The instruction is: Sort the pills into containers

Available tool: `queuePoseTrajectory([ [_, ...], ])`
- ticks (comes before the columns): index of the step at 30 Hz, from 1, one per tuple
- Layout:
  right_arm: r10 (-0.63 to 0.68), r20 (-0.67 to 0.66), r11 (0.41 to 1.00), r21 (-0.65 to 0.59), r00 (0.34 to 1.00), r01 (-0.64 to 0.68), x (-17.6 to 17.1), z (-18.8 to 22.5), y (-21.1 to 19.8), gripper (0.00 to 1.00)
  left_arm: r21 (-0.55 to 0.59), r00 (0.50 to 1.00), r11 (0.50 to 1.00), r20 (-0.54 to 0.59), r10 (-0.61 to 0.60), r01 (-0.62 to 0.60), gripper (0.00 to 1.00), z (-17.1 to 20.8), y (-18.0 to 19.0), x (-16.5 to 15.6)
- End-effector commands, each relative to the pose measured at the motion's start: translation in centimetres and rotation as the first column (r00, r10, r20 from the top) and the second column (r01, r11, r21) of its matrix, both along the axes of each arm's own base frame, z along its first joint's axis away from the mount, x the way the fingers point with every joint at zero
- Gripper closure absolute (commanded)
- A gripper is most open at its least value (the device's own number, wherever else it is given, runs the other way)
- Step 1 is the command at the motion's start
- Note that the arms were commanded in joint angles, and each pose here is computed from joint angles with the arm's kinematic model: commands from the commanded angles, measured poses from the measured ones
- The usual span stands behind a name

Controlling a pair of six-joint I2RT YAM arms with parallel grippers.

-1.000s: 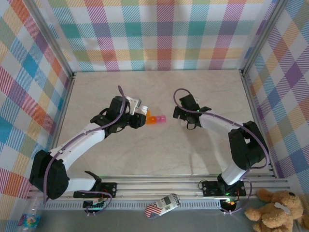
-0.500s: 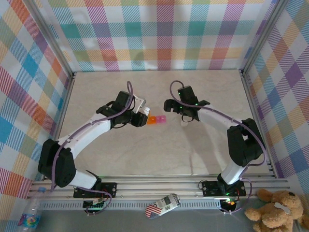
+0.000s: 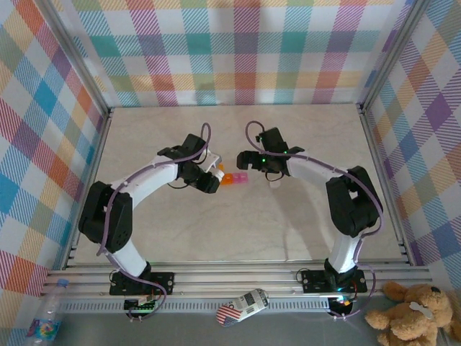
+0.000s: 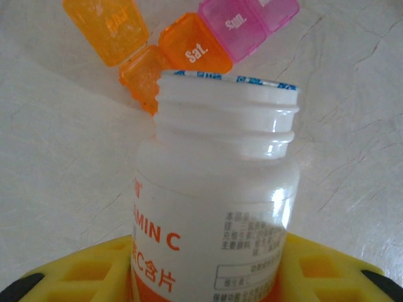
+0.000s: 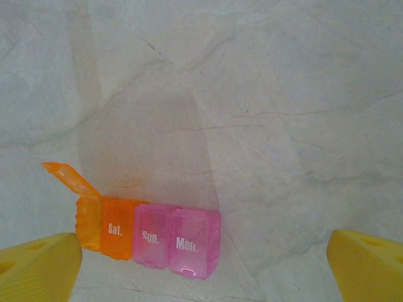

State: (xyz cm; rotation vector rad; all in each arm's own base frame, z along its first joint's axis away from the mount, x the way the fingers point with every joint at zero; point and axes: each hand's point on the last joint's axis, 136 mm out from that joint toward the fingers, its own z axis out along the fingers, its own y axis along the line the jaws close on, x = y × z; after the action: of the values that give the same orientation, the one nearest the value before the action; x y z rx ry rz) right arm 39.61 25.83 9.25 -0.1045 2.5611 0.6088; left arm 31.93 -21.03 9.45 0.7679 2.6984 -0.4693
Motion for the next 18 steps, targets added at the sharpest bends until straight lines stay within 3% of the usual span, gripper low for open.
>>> queuePoseTrajectory([
  [1,0.037,-0.014,0.999,0.006,0.999,-0.037,-0.4,0.0,1.2,0.02,-0.014,0.999,0.999,-0.025,-0.033,0.032,1.0,0.5,-0.4,0.1],
  [18,0.008,-0.074,0.996,-0.088,0.997,-0.015,-0.4,-2.5,0.9,0.03,0.103,0.994,0.995,-0.112,0.008,0.004,1.0,-1.2,0.6,1.0],
])
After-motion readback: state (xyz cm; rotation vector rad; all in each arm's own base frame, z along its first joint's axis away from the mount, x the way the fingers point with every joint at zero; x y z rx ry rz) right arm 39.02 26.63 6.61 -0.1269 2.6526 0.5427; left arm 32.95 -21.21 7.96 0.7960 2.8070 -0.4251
